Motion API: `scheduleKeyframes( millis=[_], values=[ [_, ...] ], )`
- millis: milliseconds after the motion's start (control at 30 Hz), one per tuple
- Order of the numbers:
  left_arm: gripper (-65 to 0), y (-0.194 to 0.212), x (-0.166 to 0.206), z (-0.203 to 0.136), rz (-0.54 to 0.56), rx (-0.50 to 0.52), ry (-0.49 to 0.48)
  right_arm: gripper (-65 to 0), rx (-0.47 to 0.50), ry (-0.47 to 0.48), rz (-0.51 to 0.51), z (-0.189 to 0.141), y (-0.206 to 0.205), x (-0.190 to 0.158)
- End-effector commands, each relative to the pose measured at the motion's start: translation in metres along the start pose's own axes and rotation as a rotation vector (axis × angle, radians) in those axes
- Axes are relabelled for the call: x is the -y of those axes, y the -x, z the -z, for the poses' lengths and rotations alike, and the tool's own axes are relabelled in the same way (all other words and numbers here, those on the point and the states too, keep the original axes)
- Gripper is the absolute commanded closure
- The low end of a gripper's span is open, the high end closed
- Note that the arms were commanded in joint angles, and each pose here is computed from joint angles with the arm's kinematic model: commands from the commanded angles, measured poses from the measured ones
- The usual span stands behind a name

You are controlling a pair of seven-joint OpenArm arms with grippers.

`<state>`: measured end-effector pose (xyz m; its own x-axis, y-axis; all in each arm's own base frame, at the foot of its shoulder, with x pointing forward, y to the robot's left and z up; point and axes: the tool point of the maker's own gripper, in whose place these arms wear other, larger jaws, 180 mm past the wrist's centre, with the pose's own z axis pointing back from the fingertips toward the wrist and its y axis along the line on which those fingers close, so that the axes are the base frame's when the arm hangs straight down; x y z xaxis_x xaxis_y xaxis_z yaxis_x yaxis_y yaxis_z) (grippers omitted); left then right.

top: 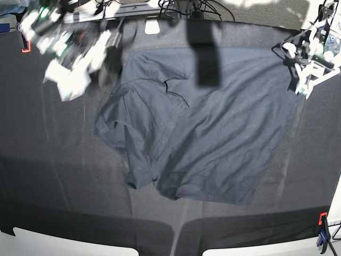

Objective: Layout the t-shirt on the table in an organized manner, then fold the t-shirt properly
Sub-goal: 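Lay the held shirt flat on the table and release both grippers, then move both grippers down to grasp the shirt's hem corners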

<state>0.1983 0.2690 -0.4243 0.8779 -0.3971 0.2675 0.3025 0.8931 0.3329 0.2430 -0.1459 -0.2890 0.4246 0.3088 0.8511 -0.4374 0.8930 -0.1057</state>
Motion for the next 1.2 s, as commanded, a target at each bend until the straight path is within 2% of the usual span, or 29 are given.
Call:
scheduleKeyframes(
  millis=[0,133,233,367,600,733,933,1167],
  values=[
    [0.0,-0.008,-0.011,-0.003,-0.014,0.032,-0.035,-23.9,0.086,0.025,-0.015,0.002,-0.027,0.009],
    [0.0,-0.009,-0.013,-0.003,-0.01,0.028,-0.045,-23.8,0.209,0.089,-0.022,0.018,-0.074,0.04],
    [0.0,0.003,-0.02,-0.004,0.011,-0.037,-0.083,-23.7,0.244,0.099,0.0,0.036,-0.09,0.059],
    [0.0,0.008,-0.031,-0.005,0.042,-0.07,-0.142,-23.7,0.218,0.085,0.083,0.07,-0.086,0.082],
    [0.0,0.013,-0.034,-0.006,0.01,-0.093,-0.161,-23.7,0.111,0.042,0.192,0.113,-0.075,0.103],
    [0.0,0.013,-0.036,-0.007,-0.016,-0.091,-0.174,-23.7,0.096,0.029,0.2,0.116,-0.079,0.104],
    [0.0,-0.011,-0.04,-0.007,-0.041,0.045,-0.194,-23.7,0.097,0.009,0.215,0.116,-0.079,0.1],
    [0.0,-0.006,-0.042,-0.007,-0.036,0.016,-0.206,-23.7,0.082,0.006,0.214,0.116,-0.076,0.099]
  ],
)
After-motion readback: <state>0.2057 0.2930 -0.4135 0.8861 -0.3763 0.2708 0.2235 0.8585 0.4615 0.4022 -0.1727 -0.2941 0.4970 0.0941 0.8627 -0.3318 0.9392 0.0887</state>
